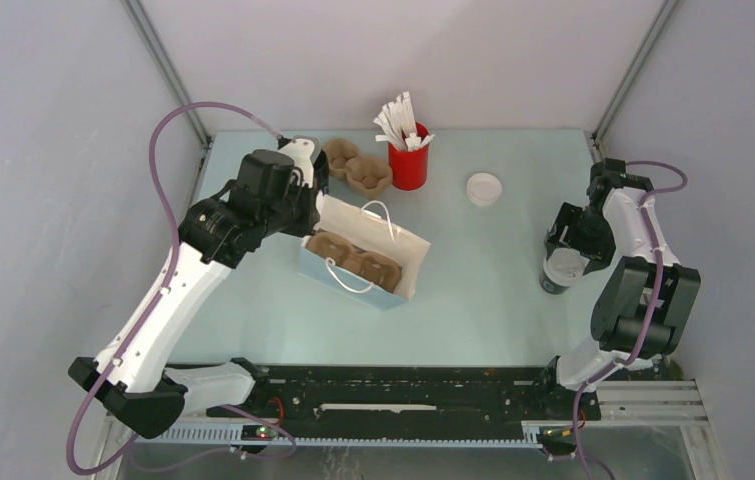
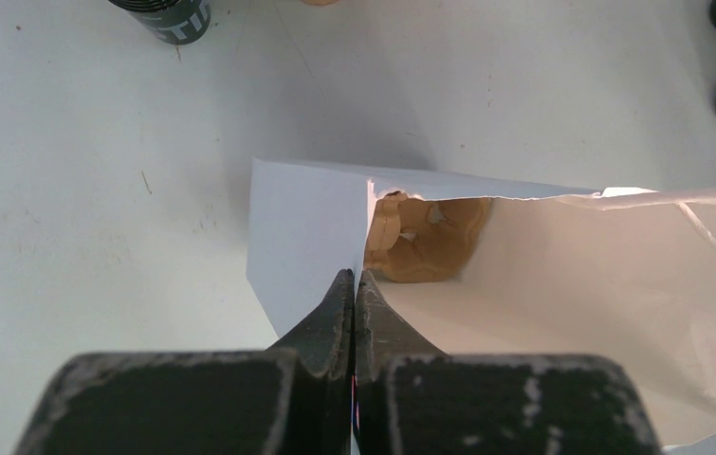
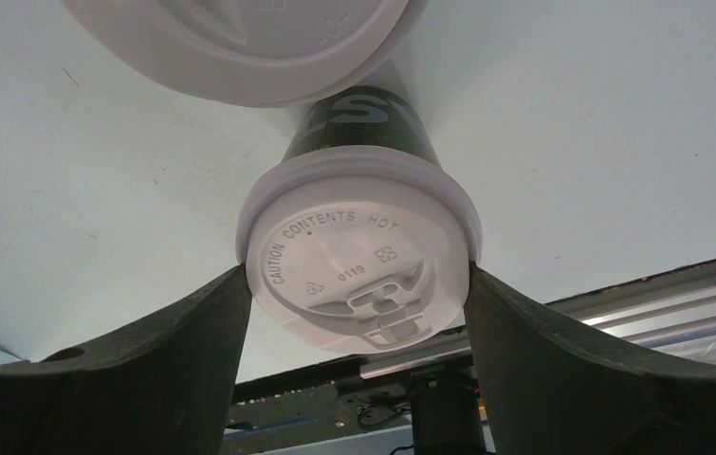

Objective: Pack the takeout coffee

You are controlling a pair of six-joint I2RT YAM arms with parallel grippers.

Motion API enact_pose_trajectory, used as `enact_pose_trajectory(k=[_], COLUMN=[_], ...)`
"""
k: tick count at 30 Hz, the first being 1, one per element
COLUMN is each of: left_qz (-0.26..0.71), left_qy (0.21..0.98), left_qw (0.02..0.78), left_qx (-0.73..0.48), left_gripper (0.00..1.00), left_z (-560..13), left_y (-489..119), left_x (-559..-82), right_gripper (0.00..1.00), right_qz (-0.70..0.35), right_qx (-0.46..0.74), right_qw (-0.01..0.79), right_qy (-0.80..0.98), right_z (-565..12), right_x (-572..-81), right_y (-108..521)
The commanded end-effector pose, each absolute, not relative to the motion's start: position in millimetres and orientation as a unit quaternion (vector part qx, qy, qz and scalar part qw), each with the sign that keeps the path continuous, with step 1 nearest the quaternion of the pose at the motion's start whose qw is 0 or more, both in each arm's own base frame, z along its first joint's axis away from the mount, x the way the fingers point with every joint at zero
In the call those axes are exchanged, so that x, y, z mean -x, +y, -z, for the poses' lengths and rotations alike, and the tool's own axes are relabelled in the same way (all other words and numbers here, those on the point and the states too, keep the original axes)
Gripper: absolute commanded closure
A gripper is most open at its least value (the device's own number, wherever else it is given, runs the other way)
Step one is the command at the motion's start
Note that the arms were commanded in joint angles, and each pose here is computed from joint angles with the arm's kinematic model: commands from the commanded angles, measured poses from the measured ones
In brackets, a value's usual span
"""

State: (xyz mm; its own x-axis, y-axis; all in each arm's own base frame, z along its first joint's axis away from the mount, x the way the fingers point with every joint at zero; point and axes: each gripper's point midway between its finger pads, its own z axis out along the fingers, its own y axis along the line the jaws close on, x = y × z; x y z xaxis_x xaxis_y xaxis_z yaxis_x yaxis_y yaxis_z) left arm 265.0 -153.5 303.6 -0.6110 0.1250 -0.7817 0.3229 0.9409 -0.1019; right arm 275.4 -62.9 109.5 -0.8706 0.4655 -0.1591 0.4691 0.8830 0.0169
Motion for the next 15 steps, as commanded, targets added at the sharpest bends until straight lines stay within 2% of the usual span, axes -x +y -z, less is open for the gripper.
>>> enact_pose_trajectory(k=[1, 9, 15], left_qz=[0.116, 0.112, 0.119], left_qy=[0.881, 0.879, 0.879], left_qw=[0.439, 0.449, 0.451], left_qx=[-0.133, -0.115, -0.094], left_gripper=[1.0, 1.0, 1.0], left_z=[-310.9, -319.0, -322.9], left_y=[-152.4, -149.2, -150.1], left_x=[-268.1, -270.4, -272.6], right_gripper=[0.14, 0.21, 0.24], right_qz=[0.017, 0.015, -0.058], right_qx=[-0.233, -0.22, -0.157], right_qw=[0.092, 0.135, 0.215], right_qy=[0.968, 0.966, 0.962], right_z=[-113.0, -146.3, -193.4], right_x=[-280.6, -274.7, -272.3], right_y=[-64.8, -55.1, -10.4])
